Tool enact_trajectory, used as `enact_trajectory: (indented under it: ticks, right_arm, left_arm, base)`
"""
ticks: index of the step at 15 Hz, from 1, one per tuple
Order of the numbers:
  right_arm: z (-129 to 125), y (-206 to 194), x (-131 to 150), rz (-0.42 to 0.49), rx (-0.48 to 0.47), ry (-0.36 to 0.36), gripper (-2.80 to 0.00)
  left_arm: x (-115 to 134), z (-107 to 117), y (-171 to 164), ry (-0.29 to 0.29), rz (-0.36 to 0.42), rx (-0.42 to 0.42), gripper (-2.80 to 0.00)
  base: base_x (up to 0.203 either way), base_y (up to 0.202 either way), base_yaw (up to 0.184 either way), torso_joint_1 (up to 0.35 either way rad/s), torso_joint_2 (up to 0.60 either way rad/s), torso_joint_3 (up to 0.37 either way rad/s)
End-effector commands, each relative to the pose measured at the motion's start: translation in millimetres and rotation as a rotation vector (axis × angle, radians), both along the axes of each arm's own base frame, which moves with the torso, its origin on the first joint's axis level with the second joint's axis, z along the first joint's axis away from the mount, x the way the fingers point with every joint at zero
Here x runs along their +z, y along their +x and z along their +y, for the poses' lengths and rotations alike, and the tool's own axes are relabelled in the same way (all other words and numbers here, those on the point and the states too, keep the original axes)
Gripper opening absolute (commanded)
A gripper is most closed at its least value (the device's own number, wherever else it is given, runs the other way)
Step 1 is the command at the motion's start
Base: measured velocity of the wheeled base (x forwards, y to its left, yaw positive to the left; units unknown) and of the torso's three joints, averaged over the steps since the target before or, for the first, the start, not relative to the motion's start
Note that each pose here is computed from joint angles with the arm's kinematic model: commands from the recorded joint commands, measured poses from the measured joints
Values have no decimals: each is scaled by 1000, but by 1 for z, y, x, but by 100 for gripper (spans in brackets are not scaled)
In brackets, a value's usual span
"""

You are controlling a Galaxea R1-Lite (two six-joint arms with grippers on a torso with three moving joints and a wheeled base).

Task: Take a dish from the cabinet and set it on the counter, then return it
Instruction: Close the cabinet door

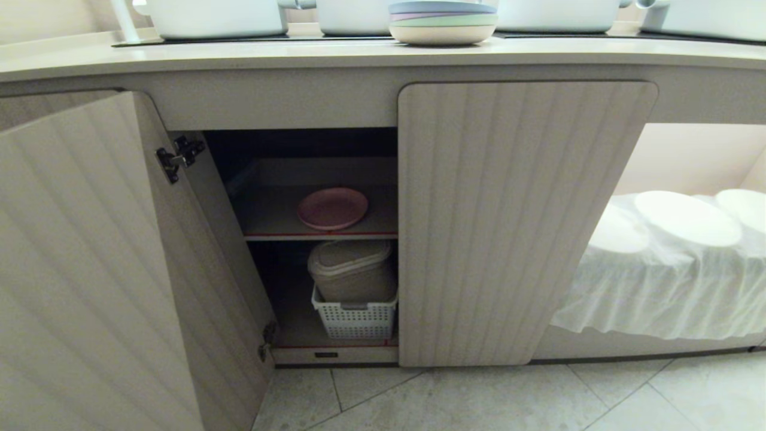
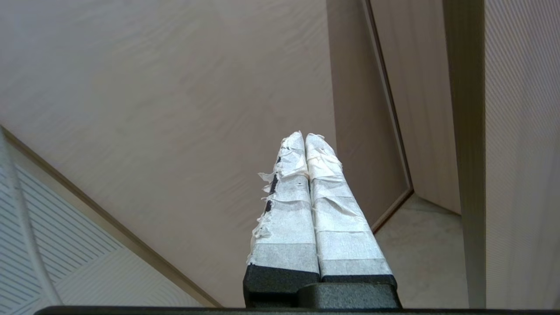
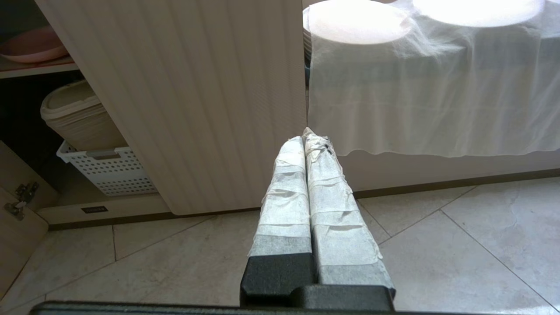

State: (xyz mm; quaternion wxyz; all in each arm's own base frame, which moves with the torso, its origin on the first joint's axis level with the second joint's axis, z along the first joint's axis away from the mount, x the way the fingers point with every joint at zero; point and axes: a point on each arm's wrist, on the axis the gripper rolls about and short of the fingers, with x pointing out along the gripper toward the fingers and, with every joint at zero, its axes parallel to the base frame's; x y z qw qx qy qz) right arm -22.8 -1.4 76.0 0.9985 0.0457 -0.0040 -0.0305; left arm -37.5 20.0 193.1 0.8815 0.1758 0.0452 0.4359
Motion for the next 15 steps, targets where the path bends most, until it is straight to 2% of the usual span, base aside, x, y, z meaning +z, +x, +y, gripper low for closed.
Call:
enact_trajectory:
  ticks: [1, 5, 7, 9, 10, 12, 14, 15]
  right_arm:
    - [0, 0, 0, -1, 0, 1, -280]
    - [0, 0, 0, -1, 0, 1, -280]
    - [0, 0, 0, -1, 0, 1, -280]
    - [0, 0, 0, -1, 0, 1, -280]
    - [0, 0, 0, -1, 0, 1, -280]
    - [0, 0, 0, -1, 0, 1, -280]
    - [0, 0, 0, -1, 0, 1, -280]
    - [0, 0, 0, -1, 0, 1, -280]
  left_arm:
    - [4, 0, 1, 0, 4, 7, -280]
    - [3, -2, -3, 8, 10, 48, -280]
    - [7, -5, -6, 11, -15, 2, -280]
    - [10, -8, -5, -3, -26, 18, -280]
    - [11, -10, -5, -14, -42, -19, -280]
    - [13, -14, -4, -29, -63, -29, -280]
    - [18, -15, -2, -67, -111, -91, -280]
    - [22, -15, 1, -84, -118, -98, -280]
  base:
    - [0, 0, 0, 0, 0, 0]
    - [0, 0, 0, 0, 0, 0]
    - [0, 0, 0, 0, 0, 0]
    - [0, 0, 0, 0, 0, 0]
    - [0, 0, 0, 0, 0, 0]
    - [0, 0, 0, 0, 0, 0]
    - [0, 0, 0, 0, 0, 0]
    - [0, 0, 0, 0, 0, 0]
